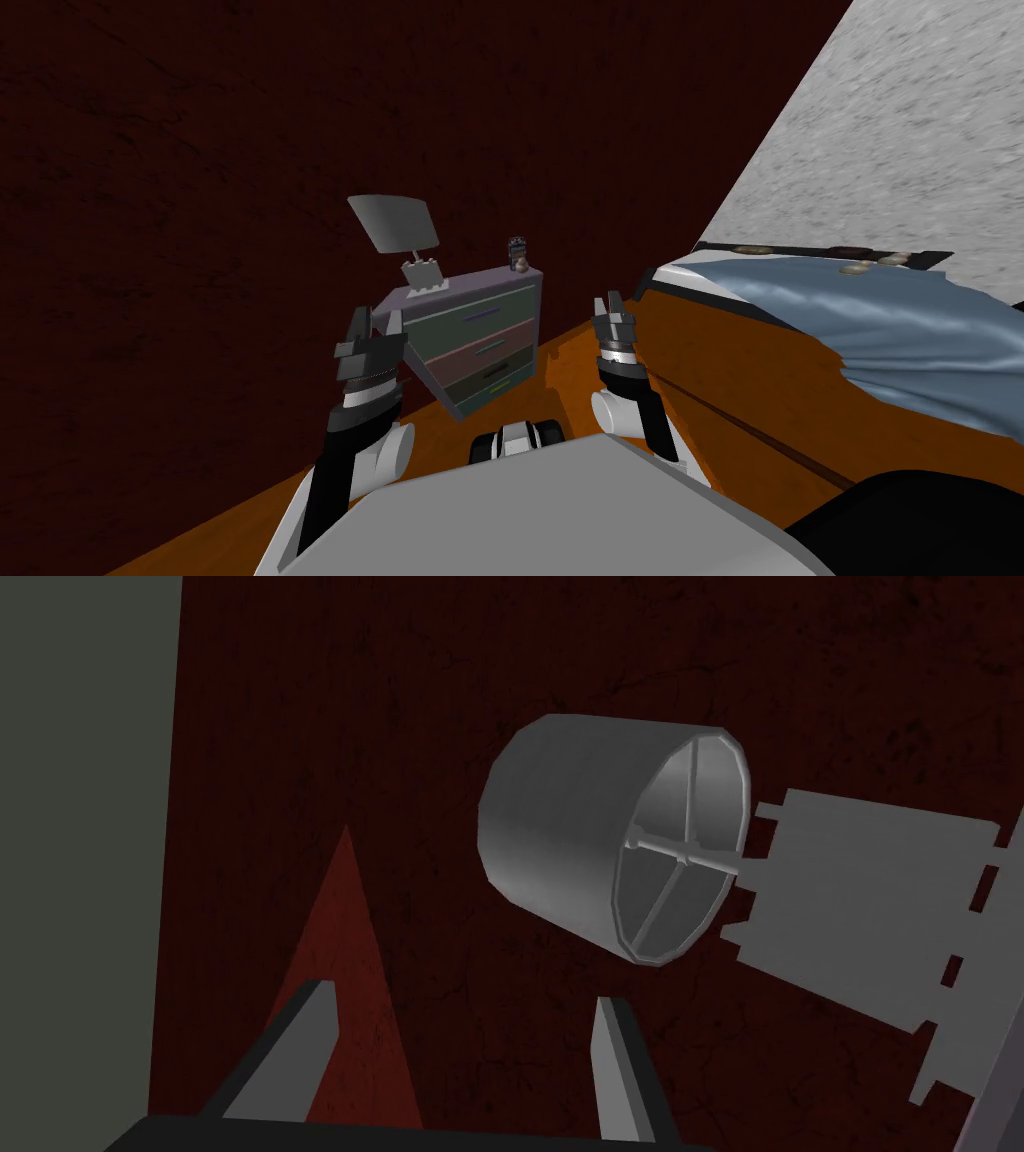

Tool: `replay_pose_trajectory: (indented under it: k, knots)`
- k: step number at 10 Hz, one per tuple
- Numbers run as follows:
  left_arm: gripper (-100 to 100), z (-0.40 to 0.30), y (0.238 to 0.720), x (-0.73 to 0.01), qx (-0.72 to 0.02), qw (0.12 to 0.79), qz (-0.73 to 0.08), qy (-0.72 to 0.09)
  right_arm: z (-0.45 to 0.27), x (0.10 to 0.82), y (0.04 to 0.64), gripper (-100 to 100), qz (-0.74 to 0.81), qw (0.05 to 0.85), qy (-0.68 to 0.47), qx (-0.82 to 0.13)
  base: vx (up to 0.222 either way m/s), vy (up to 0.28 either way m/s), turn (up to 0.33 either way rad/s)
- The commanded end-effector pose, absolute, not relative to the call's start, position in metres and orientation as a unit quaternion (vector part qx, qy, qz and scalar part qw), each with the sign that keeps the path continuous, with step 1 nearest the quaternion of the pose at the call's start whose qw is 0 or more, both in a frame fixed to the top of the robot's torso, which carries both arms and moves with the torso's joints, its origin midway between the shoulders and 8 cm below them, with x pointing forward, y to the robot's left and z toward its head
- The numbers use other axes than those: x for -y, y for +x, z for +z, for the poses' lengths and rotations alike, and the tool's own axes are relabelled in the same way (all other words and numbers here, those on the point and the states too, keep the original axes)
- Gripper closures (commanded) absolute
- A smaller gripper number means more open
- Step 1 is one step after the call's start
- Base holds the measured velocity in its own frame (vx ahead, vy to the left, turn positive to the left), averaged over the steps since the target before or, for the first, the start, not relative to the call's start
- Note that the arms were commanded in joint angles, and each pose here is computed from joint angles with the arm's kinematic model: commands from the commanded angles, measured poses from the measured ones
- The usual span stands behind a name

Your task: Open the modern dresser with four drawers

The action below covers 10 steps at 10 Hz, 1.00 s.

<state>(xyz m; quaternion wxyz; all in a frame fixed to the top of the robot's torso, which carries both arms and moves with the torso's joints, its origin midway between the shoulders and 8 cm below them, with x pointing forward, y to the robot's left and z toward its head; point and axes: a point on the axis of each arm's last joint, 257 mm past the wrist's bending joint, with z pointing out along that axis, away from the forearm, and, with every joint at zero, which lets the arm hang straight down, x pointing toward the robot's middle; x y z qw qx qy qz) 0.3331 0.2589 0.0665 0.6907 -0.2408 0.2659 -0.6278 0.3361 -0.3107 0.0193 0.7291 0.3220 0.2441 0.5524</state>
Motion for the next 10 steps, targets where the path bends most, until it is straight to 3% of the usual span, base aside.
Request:
replay_pose_trajectory:
  k: [1, 10]
  knots:
    - [-100, 0.062, 0.338, -0.257, -0.286, 0.687, -0.624, -0.238, 0.019, 0.311, 0.336, 0, 0.552, 0.729, 0.322, -0.244, 0.02, -0.022, 0.022]
    - [-100, 0.023, 0.375, -0.273, -0.35, 0.671, -0.586, -0.29, 0.019, 0.311, 0.336, 0, 0.552, 0.729, 0.322, -0.244, 0.027, -0.062, 0.028]
